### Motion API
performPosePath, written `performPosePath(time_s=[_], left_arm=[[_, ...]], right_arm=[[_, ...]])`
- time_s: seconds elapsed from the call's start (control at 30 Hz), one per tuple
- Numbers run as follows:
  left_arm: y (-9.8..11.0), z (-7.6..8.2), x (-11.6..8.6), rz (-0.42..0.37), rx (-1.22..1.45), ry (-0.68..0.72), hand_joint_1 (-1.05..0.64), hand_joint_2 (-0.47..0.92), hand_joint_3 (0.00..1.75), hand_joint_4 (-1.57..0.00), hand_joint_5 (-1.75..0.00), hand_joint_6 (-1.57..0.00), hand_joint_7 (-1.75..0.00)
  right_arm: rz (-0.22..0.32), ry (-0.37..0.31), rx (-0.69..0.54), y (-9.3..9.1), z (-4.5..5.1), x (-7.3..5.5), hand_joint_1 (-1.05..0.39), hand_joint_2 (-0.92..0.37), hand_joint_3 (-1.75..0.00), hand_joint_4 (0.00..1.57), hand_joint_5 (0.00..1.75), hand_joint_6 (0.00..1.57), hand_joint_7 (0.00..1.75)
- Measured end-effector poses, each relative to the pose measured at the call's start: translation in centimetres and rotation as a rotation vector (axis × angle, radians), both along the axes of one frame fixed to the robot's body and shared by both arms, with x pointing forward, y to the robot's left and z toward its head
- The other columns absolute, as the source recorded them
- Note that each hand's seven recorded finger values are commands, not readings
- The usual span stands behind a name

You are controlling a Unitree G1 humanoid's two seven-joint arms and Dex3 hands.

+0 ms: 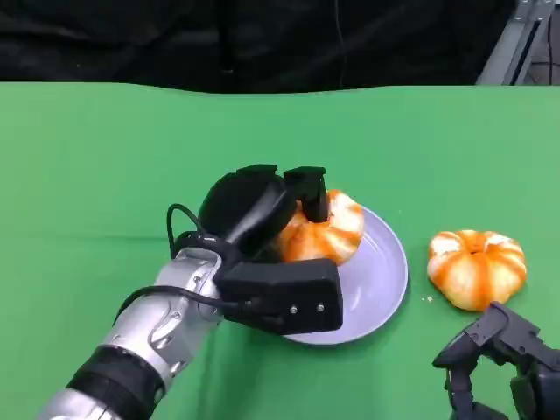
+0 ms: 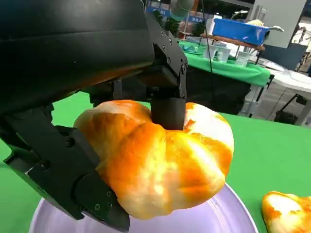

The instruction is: Grasp the bread from the table and place it into the plate.

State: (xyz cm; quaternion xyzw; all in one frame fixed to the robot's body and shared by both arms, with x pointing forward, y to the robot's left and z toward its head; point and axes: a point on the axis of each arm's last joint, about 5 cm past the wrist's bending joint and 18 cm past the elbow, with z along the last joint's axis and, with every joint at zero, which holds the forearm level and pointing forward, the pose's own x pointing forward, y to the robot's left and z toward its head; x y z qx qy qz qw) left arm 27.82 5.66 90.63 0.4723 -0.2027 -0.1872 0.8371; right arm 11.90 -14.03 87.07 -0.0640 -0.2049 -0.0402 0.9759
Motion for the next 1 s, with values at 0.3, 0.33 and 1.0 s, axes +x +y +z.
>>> performPosePath(time_s=[0.3,0.33,1.0], left_arm=[[-0.2,-0.4,0.1,-0.011,0.02,0.017,-0.05,0.88,0.23,-0.7,-1.75,-0.59,-1.68],[-0.4,-0.6,0.2,-0.017,0.027,0.034,-0.05,0.89,0.23,-0.69,-1.75,-0.59,-1.67],[-1.1,-1.2,0.5,-0.063,0.053,0.094,-0.05,0.9,0.21,-0.68,-1.75,-0.61,-1.64]], right_arm=[[-0.001,0.004,0.002,0.0,-0.03,-0.1,-0.12,-0.52,-1.18,0.83,1.75,0.75,1.53],[0.0,0.007,0.003,0.1,-0.01,0.0,-0.12,-0.52,-1.18,0.83,1.75,0.75,1.53],[0.008,0.009,0.012,0.6,0.22,0.1,-0.12,-0.52,-1.18,0.83,1.75,0.76,1.51]])
